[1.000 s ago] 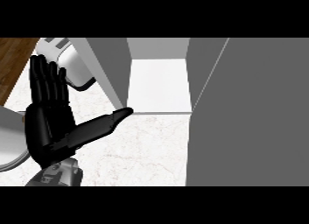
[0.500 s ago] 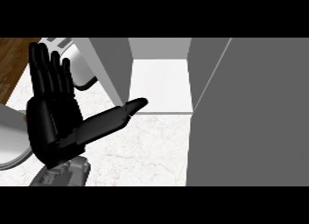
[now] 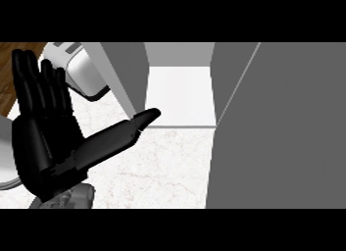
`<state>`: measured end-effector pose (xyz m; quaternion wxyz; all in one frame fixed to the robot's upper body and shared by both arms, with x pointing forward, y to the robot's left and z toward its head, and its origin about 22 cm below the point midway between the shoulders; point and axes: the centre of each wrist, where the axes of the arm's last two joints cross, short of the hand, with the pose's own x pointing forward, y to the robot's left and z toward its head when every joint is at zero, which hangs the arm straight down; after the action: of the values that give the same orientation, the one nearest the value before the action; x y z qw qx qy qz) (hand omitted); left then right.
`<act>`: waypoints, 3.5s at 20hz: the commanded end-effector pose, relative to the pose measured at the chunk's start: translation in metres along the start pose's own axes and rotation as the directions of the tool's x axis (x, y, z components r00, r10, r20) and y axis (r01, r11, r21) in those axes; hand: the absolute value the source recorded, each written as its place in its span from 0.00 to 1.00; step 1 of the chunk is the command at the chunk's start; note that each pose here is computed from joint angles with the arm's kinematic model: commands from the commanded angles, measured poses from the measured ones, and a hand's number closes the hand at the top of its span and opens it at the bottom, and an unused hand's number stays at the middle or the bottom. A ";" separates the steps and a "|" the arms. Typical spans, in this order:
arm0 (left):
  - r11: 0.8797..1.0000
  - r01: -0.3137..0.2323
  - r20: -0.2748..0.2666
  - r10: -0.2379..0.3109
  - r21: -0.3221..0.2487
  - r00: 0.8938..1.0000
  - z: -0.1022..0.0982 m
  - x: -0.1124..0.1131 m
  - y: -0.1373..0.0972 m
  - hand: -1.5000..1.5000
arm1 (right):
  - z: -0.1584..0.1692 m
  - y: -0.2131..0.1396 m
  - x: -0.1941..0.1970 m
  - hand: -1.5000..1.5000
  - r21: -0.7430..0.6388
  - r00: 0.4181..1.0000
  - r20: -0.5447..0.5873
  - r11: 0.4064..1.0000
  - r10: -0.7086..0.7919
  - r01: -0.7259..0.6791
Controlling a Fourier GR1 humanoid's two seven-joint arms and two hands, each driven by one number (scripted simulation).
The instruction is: Pick up the wine, place it into the cabinet and close the cabinet
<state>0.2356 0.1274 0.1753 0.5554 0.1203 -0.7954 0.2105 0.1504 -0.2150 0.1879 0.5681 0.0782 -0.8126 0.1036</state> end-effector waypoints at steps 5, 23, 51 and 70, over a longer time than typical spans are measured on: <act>0.996 0.008 -0.012 -0.007 0.089 1.000 0.006 0.018 0.024 0.00 | 0.013 0.019 0.004 0.00 -0.020 0.999 0.039 1.000 -0.019 0.020; 0.977 0.057 -0.105 -0.036 0.207 0.994 -0.022 0.003 0.106 0.00 | 0.001 0.013 0.019 0.00 0.001 0.999 0.042 1.000 -0.004 0.004; 0.965 0.107 -0.203 -0.058 0.240 0.977 -0.012 -0.122 0.179 0.00 | 0.020 0.003 0.039 0.00 0.013 0.999 0.044 1.000 0.006 -0.007; 0.981 0.057 -0.236 -0.012 0.186 0.972 0.004 -0.181 0.197 0.00 | 0.027 0.006 0.039 0.00 0.008 0.999 0.050 1.000 -0.002 0.001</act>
<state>0.2116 0.2911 -0.0322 0.6330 0.1671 -0.6977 0.2908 0.1470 -0.2083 0.2017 0.5734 0.0682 -0.8092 0.1085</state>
